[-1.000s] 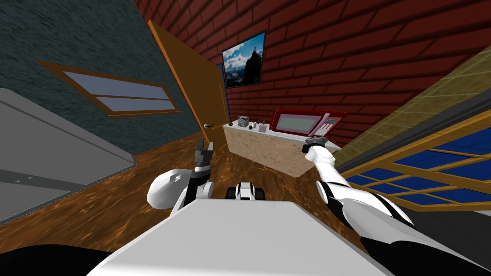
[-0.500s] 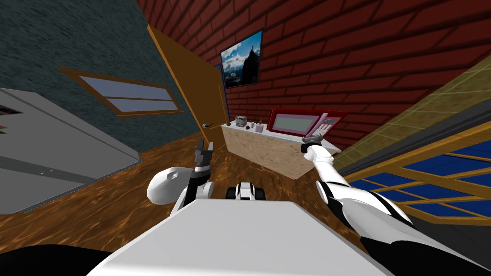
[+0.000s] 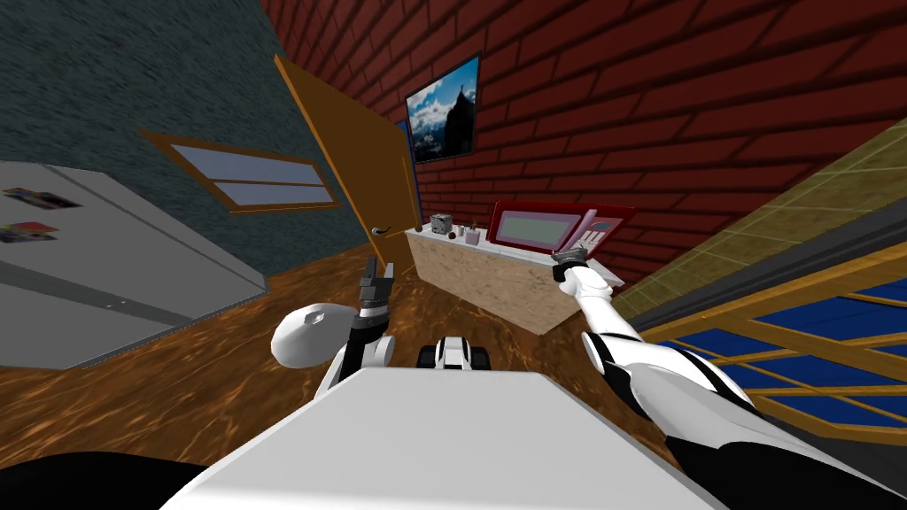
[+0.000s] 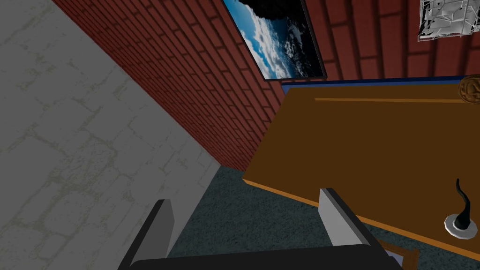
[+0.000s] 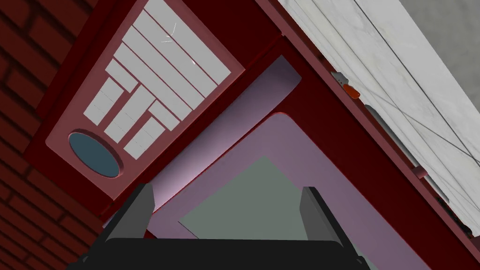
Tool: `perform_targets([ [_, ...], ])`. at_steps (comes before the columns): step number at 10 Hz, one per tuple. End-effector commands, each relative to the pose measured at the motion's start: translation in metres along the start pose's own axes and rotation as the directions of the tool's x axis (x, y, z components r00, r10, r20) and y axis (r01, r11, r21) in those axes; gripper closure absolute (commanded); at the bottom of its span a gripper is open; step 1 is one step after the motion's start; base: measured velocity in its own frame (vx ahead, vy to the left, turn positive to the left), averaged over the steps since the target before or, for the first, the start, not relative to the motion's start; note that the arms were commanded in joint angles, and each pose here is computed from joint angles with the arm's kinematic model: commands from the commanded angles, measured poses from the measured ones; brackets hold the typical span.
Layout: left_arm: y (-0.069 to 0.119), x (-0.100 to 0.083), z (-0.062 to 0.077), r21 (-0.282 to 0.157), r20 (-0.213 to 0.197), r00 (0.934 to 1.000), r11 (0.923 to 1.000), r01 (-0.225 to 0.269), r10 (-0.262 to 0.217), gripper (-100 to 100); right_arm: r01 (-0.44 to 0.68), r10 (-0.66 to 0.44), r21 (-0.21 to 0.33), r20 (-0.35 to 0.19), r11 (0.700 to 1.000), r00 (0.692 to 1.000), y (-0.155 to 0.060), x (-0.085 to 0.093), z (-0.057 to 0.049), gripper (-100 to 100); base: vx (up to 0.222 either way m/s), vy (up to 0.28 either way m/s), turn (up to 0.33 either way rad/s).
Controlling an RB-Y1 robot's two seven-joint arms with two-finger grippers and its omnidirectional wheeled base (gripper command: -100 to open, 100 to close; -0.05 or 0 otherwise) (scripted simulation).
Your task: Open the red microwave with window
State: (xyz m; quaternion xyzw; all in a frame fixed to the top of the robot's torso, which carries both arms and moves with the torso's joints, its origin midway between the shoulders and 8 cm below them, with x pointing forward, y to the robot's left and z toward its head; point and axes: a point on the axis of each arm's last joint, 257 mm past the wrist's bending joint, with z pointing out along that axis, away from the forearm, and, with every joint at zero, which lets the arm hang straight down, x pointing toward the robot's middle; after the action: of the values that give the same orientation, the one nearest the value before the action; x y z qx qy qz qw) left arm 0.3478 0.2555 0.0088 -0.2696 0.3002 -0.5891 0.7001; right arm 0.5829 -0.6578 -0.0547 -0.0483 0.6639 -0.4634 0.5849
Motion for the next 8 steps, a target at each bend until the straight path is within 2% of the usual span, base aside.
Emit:
perform_targets([
  [1, 0.0, 0.0, 0.0, 0.0, 0.0, 1.0, 1.0, 0.0, 0.0, 0, -0.006, 0.008, -0.045, 0.036, 0.999, 0.999, 0.015, -0.013, -0.001, -100, -0.012, -0.211, 0.069],
  [2, 0.0, 0.0, 0.0, 0.0, 0.0, 1.0, 1.0, 0.0, 0.0, 0, -0.008, 0.011, -0.062, 0.049, 0.998, 0.999, 0.02, -0.018, -0.002, -100, -0.012, -0.224, 0.076],
  [3, 0.0, 0.0, 0.0, 0.0, 0.0, 1.0, 1.0, 0.0, 0.0, 0, -0.007, 0.009, -0.05, 0.04, 0.999, 0.999, 0.017, -0.015, -0.002, -100, -0.004, -0.104, 0.019],
  [4, 0.0, 0.0, 0.0, 0.0, 0.0, 1.0, 1.0, 0.0, 0.0, 0, -0.011, 0.017, -0.084, 0.067, 0.996, 0.998, 0.026, -0.024, -0.004, -100, 0.099, 0.015, -0.278],
  [8, 0.0, 0.0, 0.0, 0.0, 0.0, 1.0, 1.0, 0.0, 0.0, 0, -0.016, 0.033, -0.146, 0.118, 0.989, 0.992, 0.043, -0.042, -0.009, -100, 0.148, 0.055, -0.239],
])
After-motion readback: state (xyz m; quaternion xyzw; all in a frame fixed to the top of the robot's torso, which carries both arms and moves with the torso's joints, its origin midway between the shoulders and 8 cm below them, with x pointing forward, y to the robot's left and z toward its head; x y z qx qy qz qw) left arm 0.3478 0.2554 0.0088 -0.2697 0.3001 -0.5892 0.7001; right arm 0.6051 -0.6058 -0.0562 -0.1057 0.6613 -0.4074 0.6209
